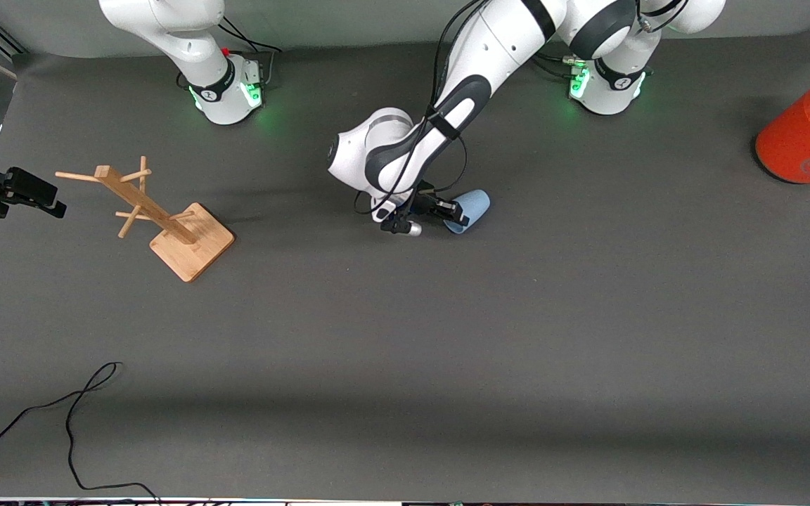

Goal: Rotate and upright cup with both arms
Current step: 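Grasp the lying cup's rim with the left gripper, then rotate the cup upright with the left gripper and set it down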

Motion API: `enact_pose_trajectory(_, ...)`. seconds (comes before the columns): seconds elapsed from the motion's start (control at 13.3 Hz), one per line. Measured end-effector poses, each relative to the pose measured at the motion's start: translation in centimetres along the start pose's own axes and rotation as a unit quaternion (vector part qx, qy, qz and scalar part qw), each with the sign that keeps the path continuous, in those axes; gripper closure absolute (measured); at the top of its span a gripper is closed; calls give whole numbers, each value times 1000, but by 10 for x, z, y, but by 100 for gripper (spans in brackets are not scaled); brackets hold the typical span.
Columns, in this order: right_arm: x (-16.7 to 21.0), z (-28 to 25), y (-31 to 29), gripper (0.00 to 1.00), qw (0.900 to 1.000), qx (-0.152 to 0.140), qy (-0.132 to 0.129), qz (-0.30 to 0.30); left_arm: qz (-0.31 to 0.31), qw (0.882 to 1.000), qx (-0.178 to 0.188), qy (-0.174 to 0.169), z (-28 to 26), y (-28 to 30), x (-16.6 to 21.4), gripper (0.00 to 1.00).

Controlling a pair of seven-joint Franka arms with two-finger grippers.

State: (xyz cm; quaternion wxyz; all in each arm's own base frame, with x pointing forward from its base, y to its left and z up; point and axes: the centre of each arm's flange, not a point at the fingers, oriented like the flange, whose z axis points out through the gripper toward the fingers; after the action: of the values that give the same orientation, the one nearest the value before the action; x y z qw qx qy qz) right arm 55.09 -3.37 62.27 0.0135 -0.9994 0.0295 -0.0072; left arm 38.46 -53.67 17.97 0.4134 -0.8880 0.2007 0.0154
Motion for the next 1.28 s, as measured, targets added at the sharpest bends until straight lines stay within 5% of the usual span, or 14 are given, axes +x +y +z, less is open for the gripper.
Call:
enact_pose_trajectory(0.23, 0, 1, 1, 0, 1000, 0, -1, 1, -38, 999, -33, 5, -21, -37, 26, 93)
enact_pose_trajectory(0.45, 0, 4, 1, 0, 1000, -1, -4, 1, -129, 983, -131, 7, -74, -145, 67, 93)
enact_pose_trajectory(0.6, 0, 6, 1, 0, 1000, -2, -6, 1, -210, 955, -211, 3, -102, -220, 78, 93)
enact_pose_trajectory(0.75, 1, 6, 2, 0, 1000, -8, -2, 0, -294, 911, -287, 30, -137, -275, 75, 93)
enact_pose_trajectory(0.98, 2, 5, -7, 0, 1000, -23, 2, -12, -363, 860, -351, 79, -157, -292, 55, 93)
enact_pose_trajectory(1.05, 2, 5, -11, 0, 1000, -26, 2, -16, -373, 850, -361, 86, -147, -281, 50, 93)
enact_pose_trajectory(1.28, 1, 8, -13, 0, 999, -28, -1, -21, -383, 847, -358, 88, -92, -228, 45, 93)
